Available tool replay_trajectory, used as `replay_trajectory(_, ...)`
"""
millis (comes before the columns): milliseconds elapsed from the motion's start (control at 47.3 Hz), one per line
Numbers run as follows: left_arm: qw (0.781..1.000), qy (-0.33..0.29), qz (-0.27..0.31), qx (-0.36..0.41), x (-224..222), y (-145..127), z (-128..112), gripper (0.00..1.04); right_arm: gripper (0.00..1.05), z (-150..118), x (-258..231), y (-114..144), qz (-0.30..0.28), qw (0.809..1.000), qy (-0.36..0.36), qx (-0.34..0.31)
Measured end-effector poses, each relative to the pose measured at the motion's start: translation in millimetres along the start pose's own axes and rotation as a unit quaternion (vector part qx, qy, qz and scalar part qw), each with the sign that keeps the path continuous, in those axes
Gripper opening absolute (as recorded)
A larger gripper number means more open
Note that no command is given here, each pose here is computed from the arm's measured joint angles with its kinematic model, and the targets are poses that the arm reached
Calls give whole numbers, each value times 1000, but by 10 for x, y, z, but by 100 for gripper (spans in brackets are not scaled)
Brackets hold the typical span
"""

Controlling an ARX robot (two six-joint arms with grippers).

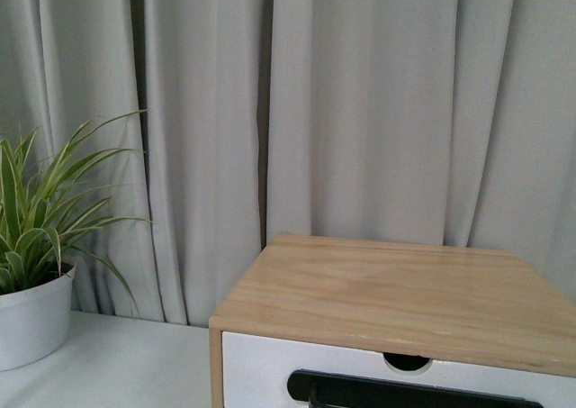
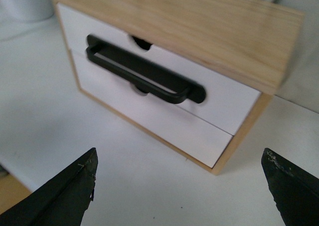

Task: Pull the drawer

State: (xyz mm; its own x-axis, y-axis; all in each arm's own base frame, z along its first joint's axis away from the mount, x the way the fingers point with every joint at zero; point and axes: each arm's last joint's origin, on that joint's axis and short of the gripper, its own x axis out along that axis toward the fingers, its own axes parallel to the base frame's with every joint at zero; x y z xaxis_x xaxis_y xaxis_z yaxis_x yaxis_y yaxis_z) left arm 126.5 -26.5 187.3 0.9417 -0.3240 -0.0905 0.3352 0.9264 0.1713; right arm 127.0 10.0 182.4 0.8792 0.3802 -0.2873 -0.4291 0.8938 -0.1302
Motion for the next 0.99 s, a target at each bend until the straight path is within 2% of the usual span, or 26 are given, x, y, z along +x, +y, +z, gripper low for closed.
replay_trajectory(148,991,-16,-106,82,183,-29,119,99,96,73,131,-55,47,997,33,-61)
replay_trajectory(232,974,-27,-171,145,345,-44,211,99,96,145,210,-98,73,992,48,-93)
replay_trajectory(359,952,-30,-234,197,561,-82,326,99,96,239,303,-157,97,984,57,-137)
replay_trajectory(570,917,-8,-289,274,865,-220,434,99,96,344,474,-247,110,973,62,-193)
replay_trajectory(718,879,18,-344,329,1096,-376,409,99,96,325,616,-257,129,965,73,-215)
replay_trajectory(993,846,35,-368,383,1399,-515,444,99,96,277,801,-167,155,950,74,-261)
